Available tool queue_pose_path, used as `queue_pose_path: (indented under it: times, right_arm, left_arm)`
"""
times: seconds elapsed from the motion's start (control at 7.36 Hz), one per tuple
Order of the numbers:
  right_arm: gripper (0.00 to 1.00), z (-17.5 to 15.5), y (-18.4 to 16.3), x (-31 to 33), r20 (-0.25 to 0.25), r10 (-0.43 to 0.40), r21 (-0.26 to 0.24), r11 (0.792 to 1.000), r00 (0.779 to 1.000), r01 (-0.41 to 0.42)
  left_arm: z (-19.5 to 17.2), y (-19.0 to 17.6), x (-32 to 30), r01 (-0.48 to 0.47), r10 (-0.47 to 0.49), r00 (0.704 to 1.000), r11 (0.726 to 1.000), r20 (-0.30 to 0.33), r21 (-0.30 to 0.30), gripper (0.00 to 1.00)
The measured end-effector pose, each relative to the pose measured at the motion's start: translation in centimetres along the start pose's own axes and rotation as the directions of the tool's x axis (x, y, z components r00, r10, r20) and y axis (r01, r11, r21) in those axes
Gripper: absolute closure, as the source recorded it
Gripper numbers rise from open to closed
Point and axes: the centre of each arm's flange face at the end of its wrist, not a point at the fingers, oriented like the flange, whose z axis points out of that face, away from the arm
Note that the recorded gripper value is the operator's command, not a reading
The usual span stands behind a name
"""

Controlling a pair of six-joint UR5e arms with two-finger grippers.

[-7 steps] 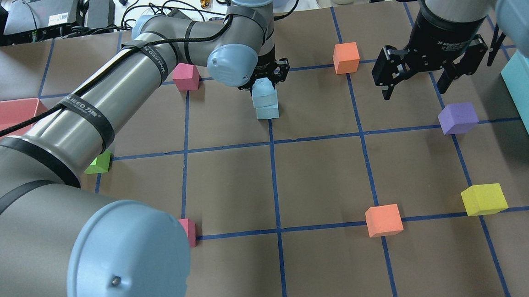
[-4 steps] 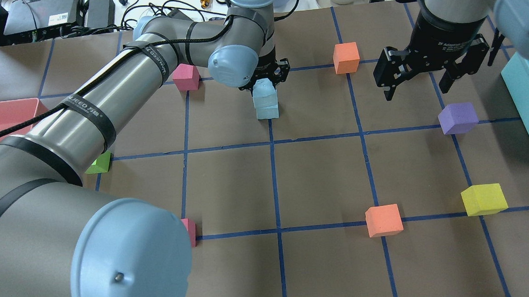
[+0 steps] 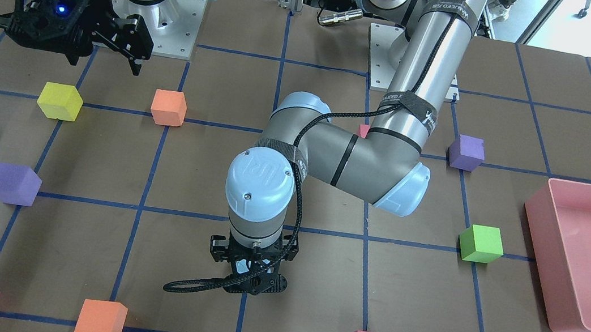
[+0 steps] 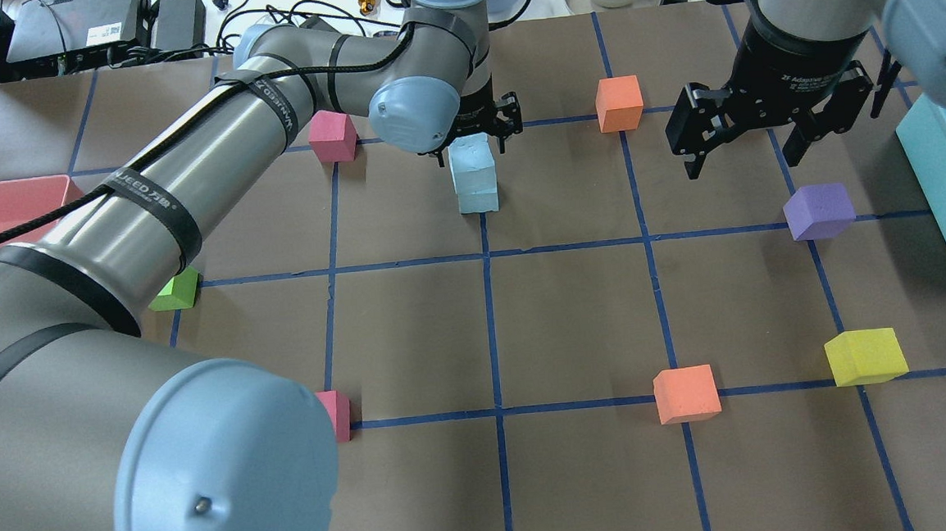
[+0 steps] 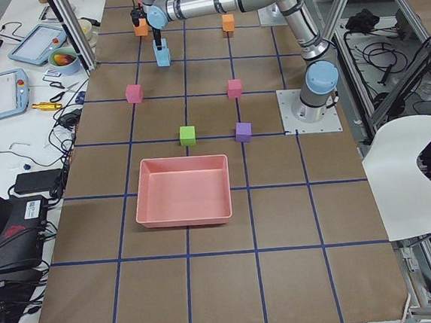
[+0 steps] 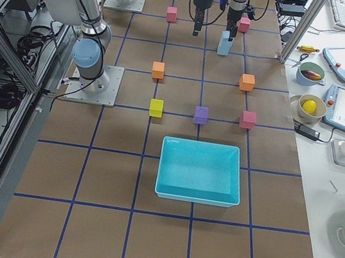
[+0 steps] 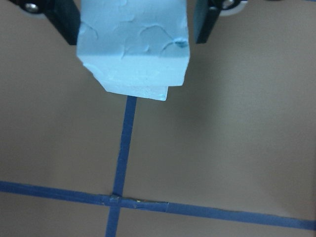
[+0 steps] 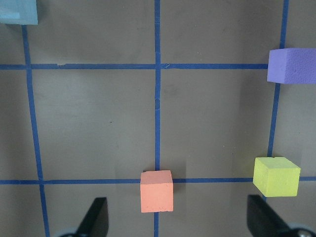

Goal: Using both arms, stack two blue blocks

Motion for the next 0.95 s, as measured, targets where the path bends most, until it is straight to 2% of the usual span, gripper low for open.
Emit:
queue_pose_path:
  times: [0.27, 0.54, 0.68, 0.95]
  right_arm:
    - [0.0, 0.0, 0.0, 0.0, -0.002, 0.0, 0.0, 1.0, 1.0, 0.0]
    - [0.0, 0.0, -0.1, -0.1, 0.002, -0.003, 0.005, 1.0, 1.0, 0.003]
    - [0.0, 0.0, -0.1, 0.0, -0.001, -0.006, 0.005, 1.0, 1.0, 0.006]
    - [0.0, 0.1, -0.1, -0.1, 0.003, -0.007, 0.005, 1.0, 1.0, 0.007]
  left_arm:
    - [-5.7, -1.9, -3.4, -0.022, 0.022, 1.0, 1.0, -0.018, 0.012, 0.02]
    - [-13.5, -3.6, -11.9, -0.117, 0.117, 0.993, 0.993, 0.011, -0.004, 0.02]
    - [-16.6, -3.8, -16.5, -0.152, 0.152, 0.988, 0.988, 0.019, -0.01, 0.06]
    - [-19.7, -1.2, -23.2, -0.183, 0.185, 0.982, 0.981, 0.021, -0.069, 0.08]
